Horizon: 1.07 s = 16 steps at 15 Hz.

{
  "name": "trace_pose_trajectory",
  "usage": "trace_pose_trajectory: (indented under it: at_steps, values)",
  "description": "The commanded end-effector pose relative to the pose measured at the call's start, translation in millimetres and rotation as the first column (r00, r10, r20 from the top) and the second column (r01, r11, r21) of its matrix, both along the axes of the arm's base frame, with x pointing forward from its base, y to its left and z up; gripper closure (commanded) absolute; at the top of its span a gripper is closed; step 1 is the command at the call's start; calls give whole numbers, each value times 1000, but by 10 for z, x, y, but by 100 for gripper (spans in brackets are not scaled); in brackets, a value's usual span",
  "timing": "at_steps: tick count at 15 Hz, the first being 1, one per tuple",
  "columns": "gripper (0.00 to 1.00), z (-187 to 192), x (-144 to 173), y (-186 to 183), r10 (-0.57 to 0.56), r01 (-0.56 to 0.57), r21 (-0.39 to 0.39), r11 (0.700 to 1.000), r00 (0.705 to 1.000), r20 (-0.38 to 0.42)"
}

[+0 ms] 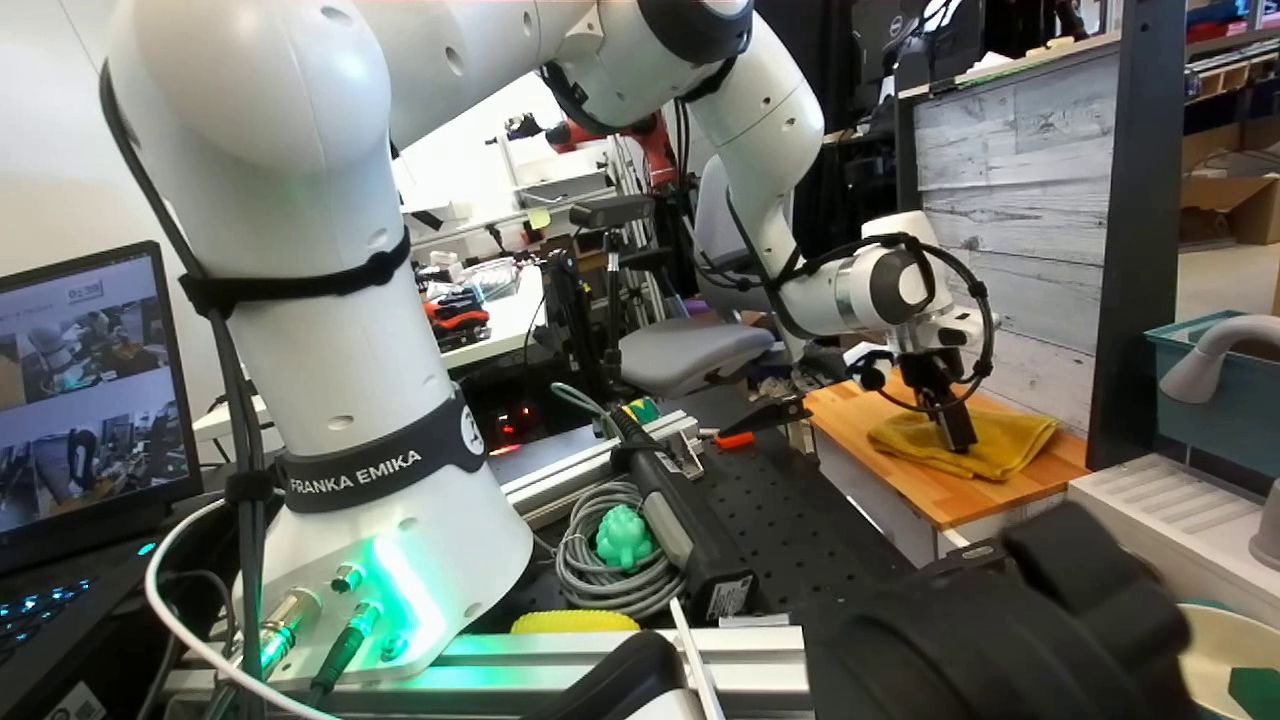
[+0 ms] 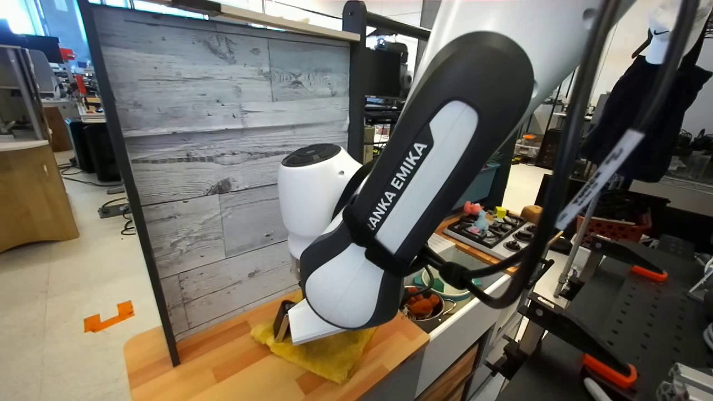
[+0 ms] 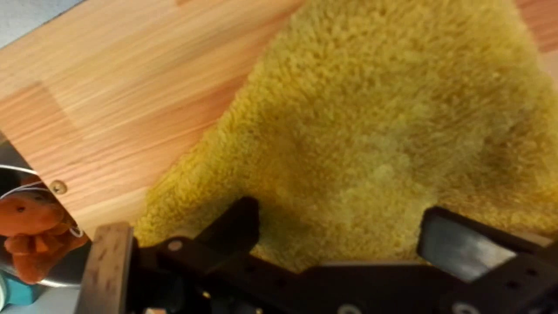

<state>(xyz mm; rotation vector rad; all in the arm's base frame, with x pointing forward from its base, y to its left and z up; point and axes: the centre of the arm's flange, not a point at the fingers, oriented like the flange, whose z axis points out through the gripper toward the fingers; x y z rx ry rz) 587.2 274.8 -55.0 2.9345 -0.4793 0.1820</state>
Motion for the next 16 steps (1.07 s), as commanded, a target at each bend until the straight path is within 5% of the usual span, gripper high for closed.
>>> trace_pose_trajectory:
  at_steps: [1,8,10,16]
  values:
    - [0,-191,-172,266,81,-81,8,997,996,-25]
    - [0,-24,-549,1283,257,-255,121,959,966,-2]
    - [0,-16,-524,1131,259,-256,89,962,966,-13]
    - [0,-19,-124,-149,106,-106,-87,991,994,-8]
